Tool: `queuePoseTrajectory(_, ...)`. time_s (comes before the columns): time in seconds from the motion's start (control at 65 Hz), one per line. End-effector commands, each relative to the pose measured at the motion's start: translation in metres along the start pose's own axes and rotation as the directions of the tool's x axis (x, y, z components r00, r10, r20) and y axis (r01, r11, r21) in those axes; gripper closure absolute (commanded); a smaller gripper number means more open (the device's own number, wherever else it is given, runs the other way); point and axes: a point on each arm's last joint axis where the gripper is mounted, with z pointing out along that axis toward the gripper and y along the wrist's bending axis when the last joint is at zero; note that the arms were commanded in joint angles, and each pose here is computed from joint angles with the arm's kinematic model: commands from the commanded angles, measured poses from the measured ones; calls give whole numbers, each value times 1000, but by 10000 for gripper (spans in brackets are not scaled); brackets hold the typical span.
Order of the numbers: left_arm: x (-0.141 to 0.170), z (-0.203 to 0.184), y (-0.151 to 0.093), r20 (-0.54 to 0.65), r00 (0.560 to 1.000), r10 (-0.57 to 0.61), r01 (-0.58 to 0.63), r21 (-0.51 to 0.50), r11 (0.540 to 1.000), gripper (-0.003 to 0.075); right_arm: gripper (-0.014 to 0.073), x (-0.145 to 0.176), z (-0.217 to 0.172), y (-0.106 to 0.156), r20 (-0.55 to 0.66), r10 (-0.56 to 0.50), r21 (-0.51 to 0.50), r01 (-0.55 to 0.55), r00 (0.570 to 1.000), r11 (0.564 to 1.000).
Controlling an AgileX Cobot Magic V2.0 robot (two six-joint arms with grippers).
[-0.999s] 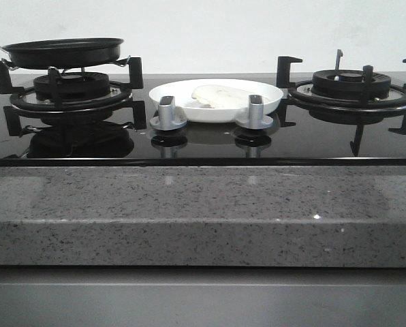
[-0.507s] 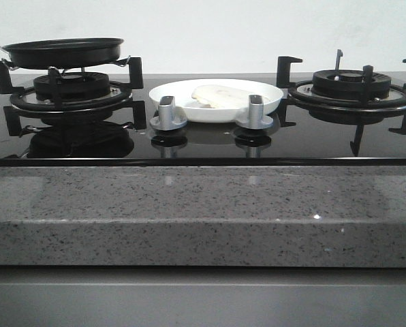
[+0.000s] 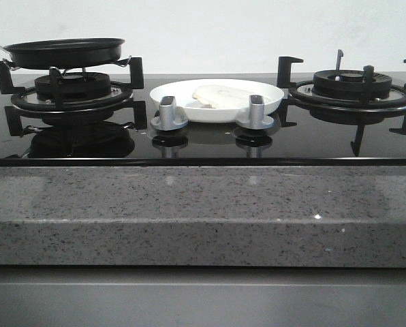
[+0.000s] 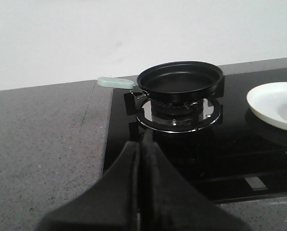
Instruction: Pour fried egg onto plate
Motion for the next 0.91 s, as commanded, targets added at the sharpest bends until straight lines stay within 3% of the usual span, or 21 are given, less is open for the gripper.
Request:
queuePoseTrajectory(0.0, -12, 0, 2, 99, 993, -65, 66, -14, 998, 739, 663, -15, -2, 0, 97, 1, 5, -2, 995, 1000)
queuePoseTrajectory(0.292, 30, 13, 1, 25, 997, -67, 68, -19, 998, 739, 663, -15, -2, 0, 97, 1, 5, -2, 995, 1000)
queuePoseTrajectory(0.615, 86, 9, -2, 121, 991, -54, 58, -30, 998, 739, 663, -15, -2, 0, 97, 1, 5, -2, 995, 1000)
queuePoseTrajectory(0.892, 98, 13, -2, 121, 991, -55, 60, -33, 998, 739, 663, -15, -2, 0, 96, 1, 5, -2, 995, 1000)
